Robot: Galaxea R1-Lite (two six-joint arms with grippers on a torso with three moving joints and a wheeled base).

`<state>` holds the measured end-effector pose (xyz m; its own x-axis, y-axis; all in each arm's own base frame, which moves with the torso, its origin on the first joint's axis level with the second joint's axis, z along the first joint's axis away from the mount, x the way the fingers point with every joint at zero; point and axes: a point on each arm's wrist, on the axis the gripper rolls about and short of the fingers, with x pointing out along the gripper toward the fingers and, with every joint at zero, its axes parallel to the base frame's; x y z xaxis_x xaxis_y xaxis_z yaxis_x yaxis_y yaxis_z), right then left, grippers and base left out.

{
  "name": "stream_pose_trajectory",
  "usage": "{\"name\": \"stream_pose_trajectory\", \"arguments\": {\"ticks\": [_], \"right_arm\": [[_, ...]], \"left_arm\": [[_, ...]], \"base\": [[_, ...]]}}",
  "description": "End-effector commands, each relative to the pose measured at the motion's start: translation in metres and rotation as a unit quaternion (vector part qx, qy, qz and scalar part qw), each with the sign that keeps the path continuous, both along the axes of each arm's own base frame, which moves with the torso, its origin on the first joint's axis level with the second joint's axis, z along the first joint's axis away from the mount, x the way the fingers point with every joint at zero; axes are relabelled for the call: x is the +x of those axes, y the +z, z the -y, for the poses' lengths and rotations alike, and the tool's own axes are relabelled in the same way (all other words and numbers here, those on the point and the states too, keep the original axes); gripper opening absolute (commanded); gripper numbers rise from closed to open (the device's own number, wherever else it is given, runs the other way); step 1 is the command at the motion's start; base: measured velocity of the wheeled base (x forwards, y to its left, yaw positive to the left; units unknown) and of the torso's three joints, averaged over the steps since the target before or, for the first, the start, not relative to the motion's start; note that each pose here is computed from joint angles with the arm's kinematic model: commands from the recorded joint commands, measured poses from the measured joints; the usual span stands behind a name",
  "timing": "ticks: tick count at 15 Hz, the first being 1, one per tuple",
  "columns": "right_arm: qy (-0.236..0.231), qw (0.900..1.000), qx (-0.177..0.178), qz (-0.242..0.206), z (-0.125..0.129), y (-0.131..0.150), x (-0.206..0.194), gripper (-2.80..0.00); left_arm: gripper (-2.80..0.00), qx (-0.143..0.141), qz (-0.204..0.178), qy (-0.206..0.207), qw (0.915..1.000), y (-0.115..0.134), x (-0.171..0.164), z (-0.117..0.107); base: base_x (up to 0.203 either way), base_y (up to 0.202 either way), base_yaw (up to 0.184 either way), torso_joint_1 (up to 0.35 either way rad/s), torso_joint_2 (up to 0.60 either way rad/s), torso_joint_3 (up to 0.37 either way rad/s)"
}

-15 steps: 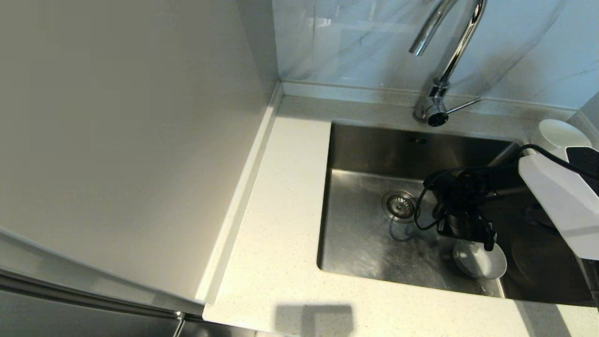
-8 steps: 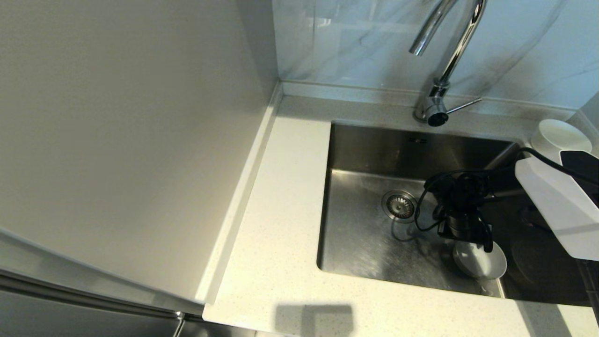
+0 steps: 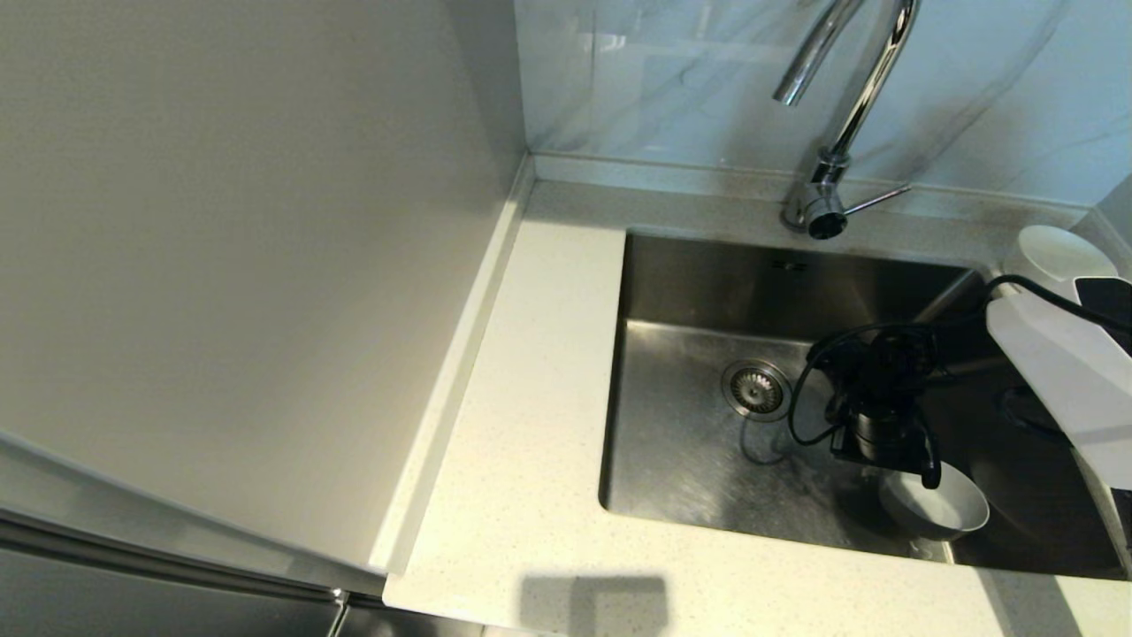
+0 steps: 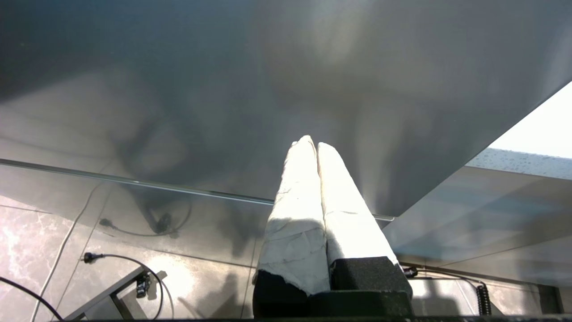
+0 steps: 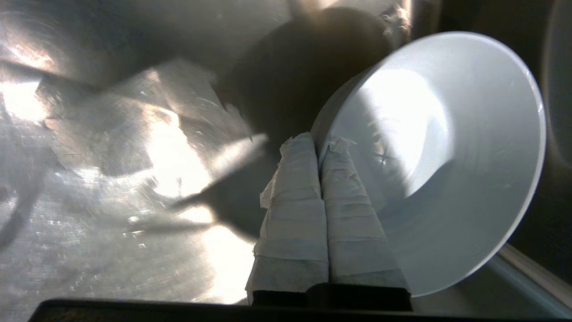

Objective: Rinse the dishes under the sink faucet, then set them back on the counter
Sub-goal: Put a bowl back to the table from the sink

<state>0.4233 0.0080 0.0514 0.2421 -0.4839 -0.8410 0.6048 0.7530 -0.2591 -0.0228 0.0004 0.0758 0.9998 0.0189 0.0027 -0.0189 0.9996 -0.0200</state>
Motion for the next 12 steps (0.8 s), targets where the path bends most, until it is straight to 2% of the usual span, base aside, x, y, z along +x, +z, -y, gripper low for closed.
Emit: {"name": "stream_pose_trajectory", "arguments": {"ticks": [1,4,7,9,10,12], "right_arm": [[0.003,1.000,0.000,0.024,-0.002,0.025,-0.007,-2.80],[0.039,0.997,0.000,0.063,-0.030,0.065,-0.022,-2.80],[0.106,0.990,-0.004,0.089,-0.080,0.105,-0.052,-2.80],[0.146,0.981,-0.045,0.117,-0.112,0.131,-0.077,-2.80],[0.168,0.975,-0.065,0.130,-0.120,0.145,-0.089,-2.80],[0.207,0.961,-0.118,0.137,-0.121,0.172,-0.111,-2.80]], "left_arm": [[-2.80,-0.001,0.002,0.000,1.0000,0.000,0.000,0.000],[-2.80,0.000,0.002,0.001,1.0000,0.000,0.000,0.000],[-2.80,0.000,0.002,0.001,1.0000,0.000,0.000,0.000],[-2.80,0.000,0.002,0.000,1.0000,0.000,0.000,0.000],[-2.80,0.000,0.002,0.001,1.0000,0.000,0.000,0.000],[-2.80,-0.001,0.002,0.000,1.0000,0.000,0.000,0.000]], "base": [[0.000,0.000,0.000,0.000,0.00,0.000],[0.000,0.000,0.000,0.000,0.00,0.000],[0.000,0.000,0.000,0.000,0.00,0.000],[0.000,0.000,0.000,0.000,0.00,0.000],[0.000,0.000,0.000,0.000,0.00,0.000],[0.000,0.000,0.000,0.000,0.00,0.000]]}}
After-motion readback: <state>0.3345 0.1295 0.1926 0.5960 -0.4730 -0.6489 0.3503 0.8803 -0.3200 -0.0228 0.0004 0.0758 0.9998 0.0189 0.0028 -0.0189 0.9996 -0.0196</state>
